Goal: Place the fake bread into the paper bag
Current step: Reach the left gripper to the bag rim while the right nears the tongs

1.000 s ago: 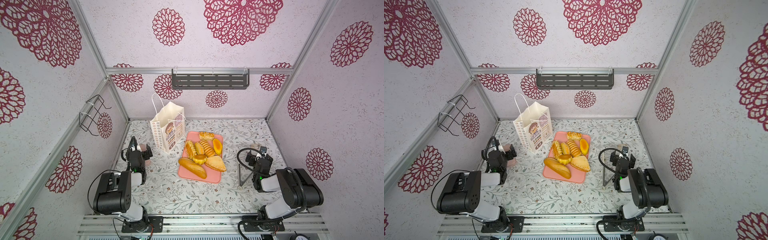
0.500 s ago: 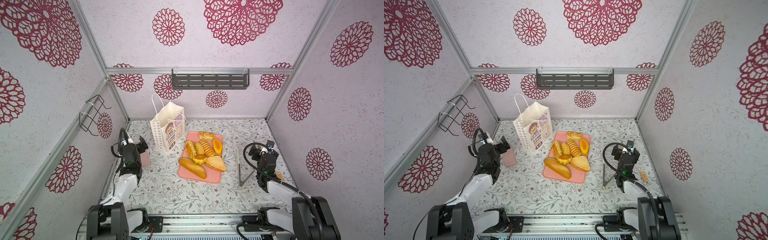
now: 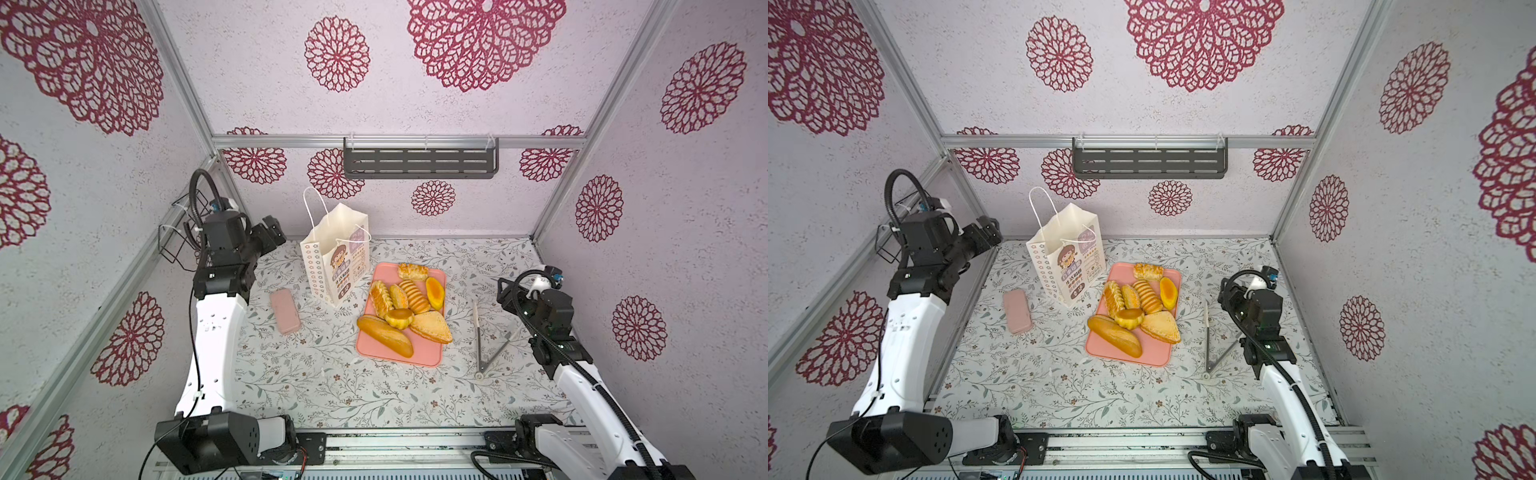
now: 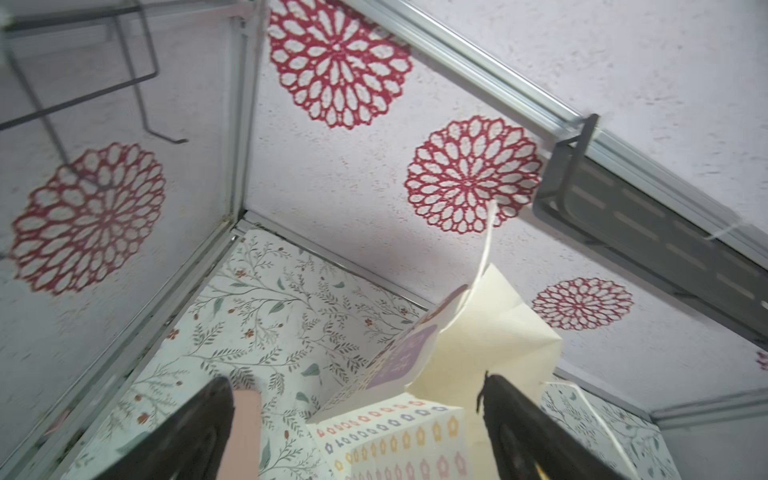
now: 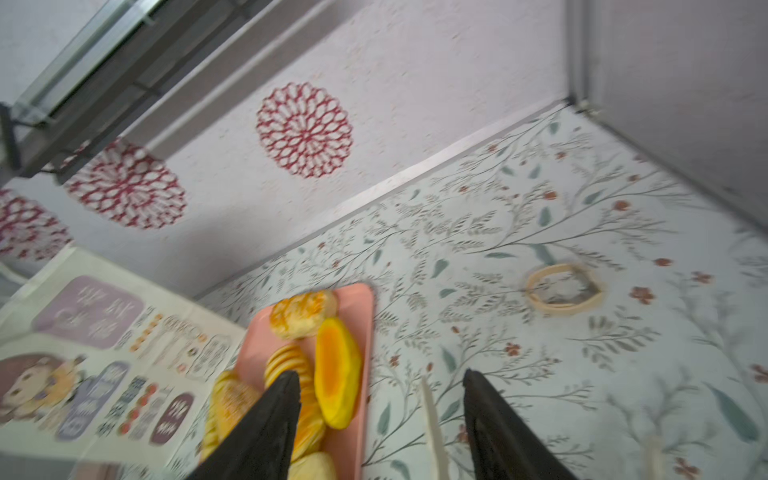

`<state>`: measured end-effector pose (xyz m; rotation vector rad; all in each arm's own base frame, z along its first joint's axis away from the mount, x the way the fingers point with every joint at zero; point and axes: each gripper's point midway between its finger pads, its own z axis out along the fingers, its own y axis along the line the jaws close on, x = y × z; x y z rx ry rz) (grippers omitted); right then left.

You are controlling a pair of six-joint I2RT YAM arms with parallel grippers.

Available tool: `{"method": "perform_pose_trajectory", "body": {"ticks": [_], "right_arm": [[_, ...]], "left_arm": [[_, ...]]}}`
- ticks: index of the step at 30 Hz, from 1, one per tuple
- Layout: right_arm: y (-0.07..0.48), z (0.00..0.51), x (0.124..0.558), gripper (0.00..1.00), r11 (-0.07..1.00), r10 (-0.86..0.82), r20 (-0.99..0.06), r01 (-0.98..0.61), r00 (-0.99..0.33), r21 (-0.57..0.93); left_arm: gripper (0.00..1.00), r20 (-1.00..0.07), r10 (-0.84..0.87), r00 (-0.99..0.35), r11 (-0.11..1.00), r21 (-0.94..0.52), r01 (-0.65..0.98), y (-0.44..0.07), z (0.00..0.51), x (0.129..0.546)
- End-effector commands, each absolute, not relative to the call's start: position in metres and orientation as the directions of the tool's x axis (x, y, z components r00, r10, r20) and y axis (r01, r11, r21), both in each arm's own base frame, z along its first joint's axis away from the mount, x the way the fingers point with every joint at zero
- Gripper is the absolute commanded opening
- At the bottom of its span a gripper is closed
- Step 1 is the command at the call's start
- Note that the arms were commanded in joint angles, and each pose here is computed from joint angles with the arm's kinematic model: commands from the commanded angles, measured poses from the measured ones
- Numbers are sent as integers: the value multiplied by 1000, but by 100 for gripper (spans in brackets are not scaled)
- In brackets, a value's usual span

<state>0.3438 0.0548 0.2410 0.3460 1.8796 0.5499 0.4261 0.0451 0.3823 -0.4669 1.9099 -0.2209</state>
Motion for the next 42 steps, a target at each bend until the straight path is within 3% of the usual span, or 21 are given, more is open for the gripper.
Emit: {"method": "perform_pose_trajectory", "body": {"ticks": [1,4,11,15,21,24,26,30,33,36,42], "right_arm": [[114,255,324,75,790,412,-762,-221,-499,572],[139,264,312,81,796,336,-794,-298,-507,527],[157,255,300,81,789,304,-775,-309,-554,531],[158,249,297,75,788,313,-759,-290,-571,543],[159,241,297,60,795,315,-738,-259,-597,548],[159,239,297,57,797,312,-734,-254,-604,547],[159,239,298,56,799,313,-734,-252,-602,547],[158,238,300,56,801,321,-731,-238,-603,549],[158,236,303,56,803,325,-725,-228,-607,551],[159,234,304,56,807,322,-715,-216,-620,550],[160,236,305,56,808,317,-713,-216,-625,549]], "left_arm": [[96,-772,-325,-546,942,-313,-118,13,344,434],[96,-756,-243,-607,962,-267,-53,-5,342,456],[95,-716,-97,-691,991,-136,2,-35,314,499],[92,-698,-75,-712,996,-83,-24,-36,299,518],[78,-656,-65,-752,997,-75,-20,-43,270,541],[73,-644,-61,-763,997,-79,-14,-47,261,544],[64,-637,-62,-768,996,-85,-9,-49,258,545],[30,-636,-79,-768,993,-116,-6,-53,263,540],[11,-644,-103,-758,990,-140,-15,-54,276,532],[1,-649,-133,-749,987,-156,-40,-51,288,519],[0,-655,-178,-735,982,-171,-85,-44,306,479]]}}
